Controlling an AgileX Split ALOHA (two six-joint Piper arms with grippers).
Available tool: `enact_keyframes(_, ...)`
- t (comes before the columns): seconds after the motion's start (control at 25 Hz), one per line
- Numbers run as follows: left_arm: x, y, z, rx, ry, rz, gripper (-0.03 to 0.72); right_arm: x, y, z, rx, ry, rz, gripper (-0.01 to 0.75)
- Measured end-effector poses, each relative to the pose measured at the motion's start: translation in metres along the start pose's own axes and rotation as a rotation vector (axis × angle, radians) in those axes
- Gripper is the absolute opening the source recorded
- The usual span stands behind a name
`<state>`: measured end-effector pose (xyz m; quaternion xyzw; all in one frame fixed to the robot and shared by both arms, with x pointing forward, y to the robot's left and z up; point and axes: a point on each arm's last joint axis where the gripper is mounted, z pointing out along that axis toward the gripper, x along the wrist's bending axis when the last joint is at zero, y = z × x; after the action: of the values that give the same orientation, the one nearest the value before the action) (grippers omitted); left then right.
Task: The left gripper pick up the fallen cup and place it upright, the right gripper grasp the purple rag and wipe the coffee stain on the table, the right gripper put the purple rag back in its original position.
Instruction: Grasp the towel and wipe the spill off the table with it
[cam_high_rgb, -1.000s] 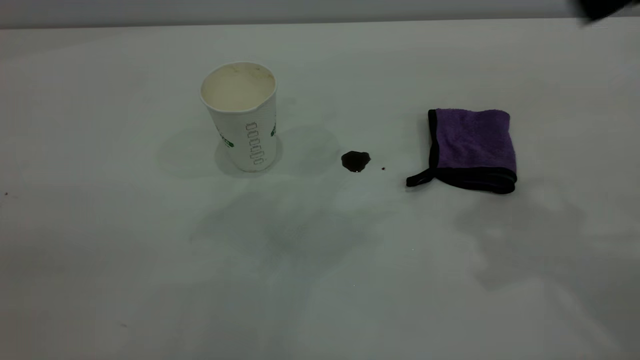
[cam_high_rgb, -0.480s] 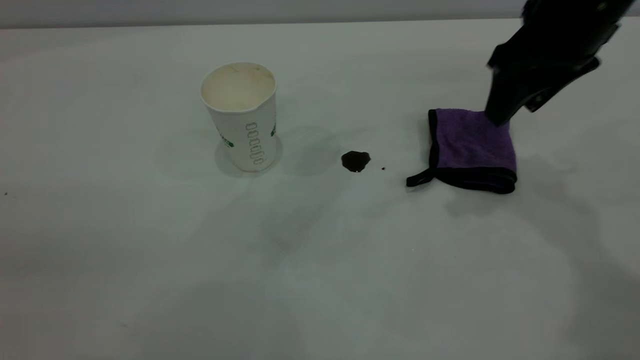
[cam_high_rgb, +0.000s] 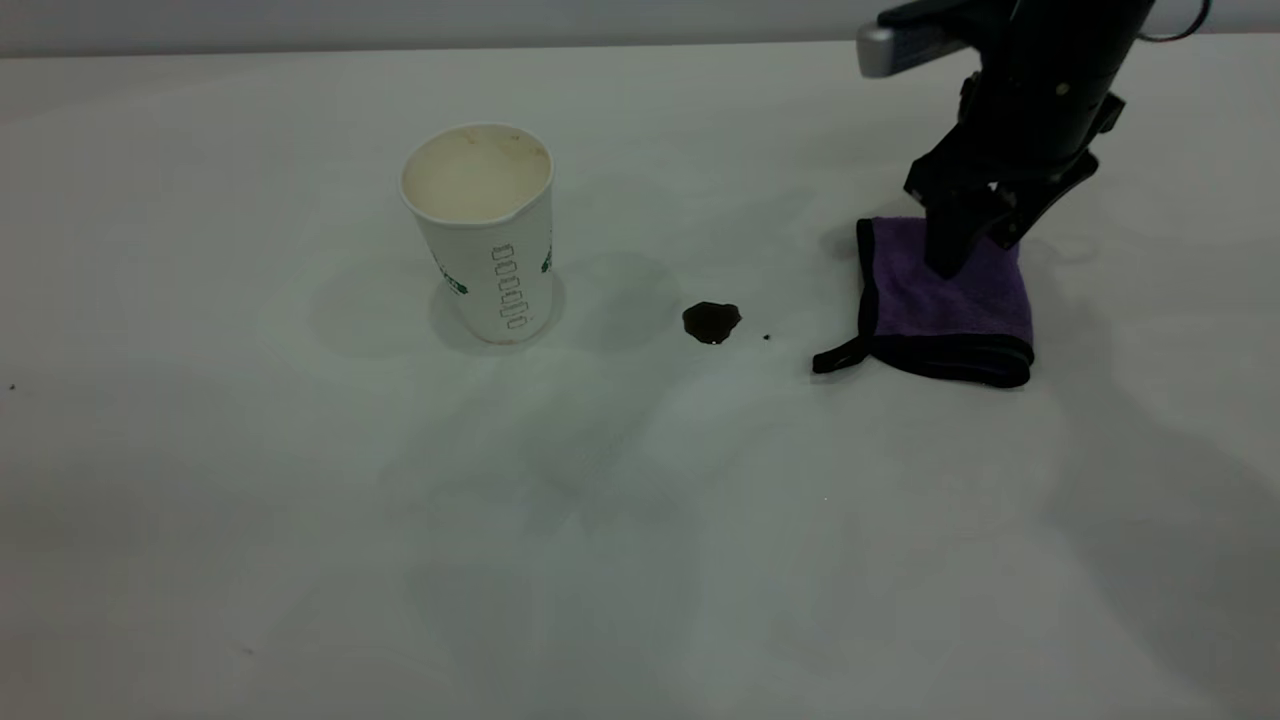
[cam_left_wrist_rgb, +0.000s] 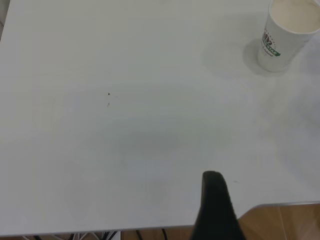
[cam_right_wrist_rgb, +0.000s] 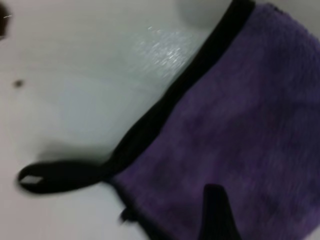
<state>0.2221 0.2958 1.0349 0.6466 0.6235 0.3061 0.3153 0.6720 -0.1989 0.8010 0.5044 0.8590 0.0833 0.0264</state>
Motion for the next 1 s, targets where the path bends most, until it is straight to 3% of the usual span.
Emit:
enact_keyframes(0.32, 0.000, 0.000, 0.000, 0.000, 0.000, 0.000, 0.579, -0.008, -0.003, 0.031, 0.051, 0.032, 0.038, 0.522)
enact_keyframes(0.44, 0.000, 0.000, 0.000, 0.000, 0.000, 0.000, 0.579, -0.006, -0.002, 0.033, 0.049, 0.036, 0.028, 0.369)
enact_keyframes(0.52, 0.000, 0.000, 0.000, 0.000, 0.000, 0.000, 0.579, 0.001, 0.001, 0.035, 0.036, 0.047, 0.008, 0.180)
enact_keyframes(0.6, 0.000, 0.000, 0.000, 0.000, 0.000, 0.000, 0.579, 0.015, 0.006, 0.037, 0.012, 0.075, -0.003, 0.070)
enact_keyframes(1.0, 0.000, 0.000, 0.000, 0.000, 0.000, 0.000, 0.579, 0.077, 0.032, 0.044, -0.157, 0.094, -0.033, 0.044)
